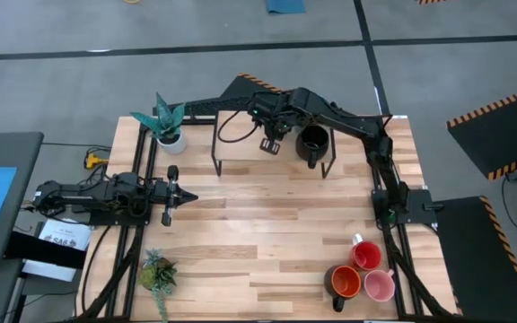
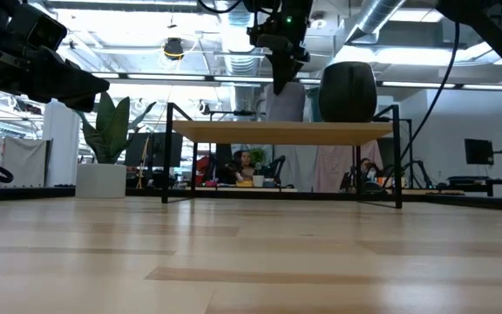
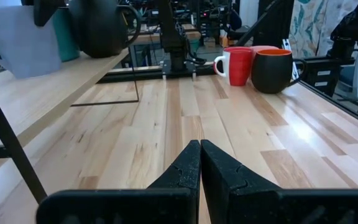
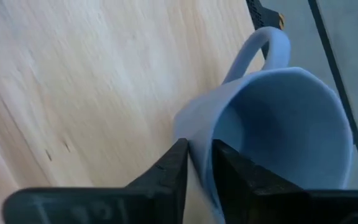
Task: Place coffee mugs
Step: Put the blue mug on the shelf, then put the orange mug on the shelf
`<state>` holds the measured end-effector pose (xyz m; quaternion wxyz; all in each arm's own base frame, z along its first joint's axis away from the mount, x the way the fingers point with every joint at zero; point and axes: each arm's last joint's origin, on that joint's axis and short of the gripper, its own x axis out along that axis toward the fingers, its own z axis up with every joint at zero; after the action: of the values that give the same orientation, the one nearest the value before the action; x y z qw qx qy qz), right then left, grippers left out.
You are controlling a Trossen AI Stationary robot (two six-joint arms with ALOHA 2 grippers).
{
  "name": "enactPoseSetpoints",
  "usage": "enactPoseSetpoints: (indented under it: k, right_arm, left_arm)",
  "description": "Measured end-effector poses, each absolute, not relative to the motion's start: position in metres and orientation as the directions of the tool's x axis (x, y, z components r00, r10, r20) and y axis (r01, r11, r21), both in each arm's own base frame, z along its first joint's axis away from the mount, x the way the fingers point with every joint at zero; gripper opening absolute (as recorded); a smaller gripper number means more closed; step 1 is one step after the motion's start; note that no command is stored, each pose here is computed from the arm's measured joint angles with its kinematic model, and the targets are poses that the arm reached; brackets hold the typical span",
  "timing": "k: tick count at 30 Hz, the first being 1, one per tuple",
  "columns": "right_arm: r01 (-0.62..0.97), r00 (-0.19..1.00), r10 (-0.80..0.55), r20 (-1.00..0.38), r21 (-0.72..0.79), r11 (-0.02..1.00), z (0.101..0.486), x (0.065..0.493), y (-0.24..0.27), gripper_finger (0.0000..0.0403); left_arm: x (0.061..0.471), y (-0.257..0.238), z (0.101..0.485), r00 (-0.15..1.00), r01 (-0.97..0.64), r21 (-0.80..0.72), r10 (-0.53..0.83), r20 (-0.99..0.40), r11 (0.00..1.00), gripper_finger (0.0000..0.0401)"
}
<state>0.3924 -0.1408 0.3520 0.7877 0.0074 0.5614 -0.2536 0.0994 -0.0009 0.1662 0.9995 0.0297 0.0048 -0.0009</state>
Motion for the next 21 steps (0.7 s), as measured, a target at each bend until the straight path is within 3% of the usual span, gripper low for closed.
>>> enactPoseSetpoints:
  k: [12,21]
  right_arm:
    - [0.419,0.237,-0.411,-0.88,-0.288,0.861,0.354,0.39,-0.143,0.0209]
    - [0.433,0.279,-0.425,-0.861,-0.282,0.856,0.37,0.385,-0.141,0.024]
  left_arm:
    - [0.099,-0.001,0.166,1.0,0.002,0.059,-0.002,-0.01,0.998,0.0]
    - [0.099,-0.001,0.166,1.0,0.002,0.059,-0.001,-0.01,0.998,0.0]
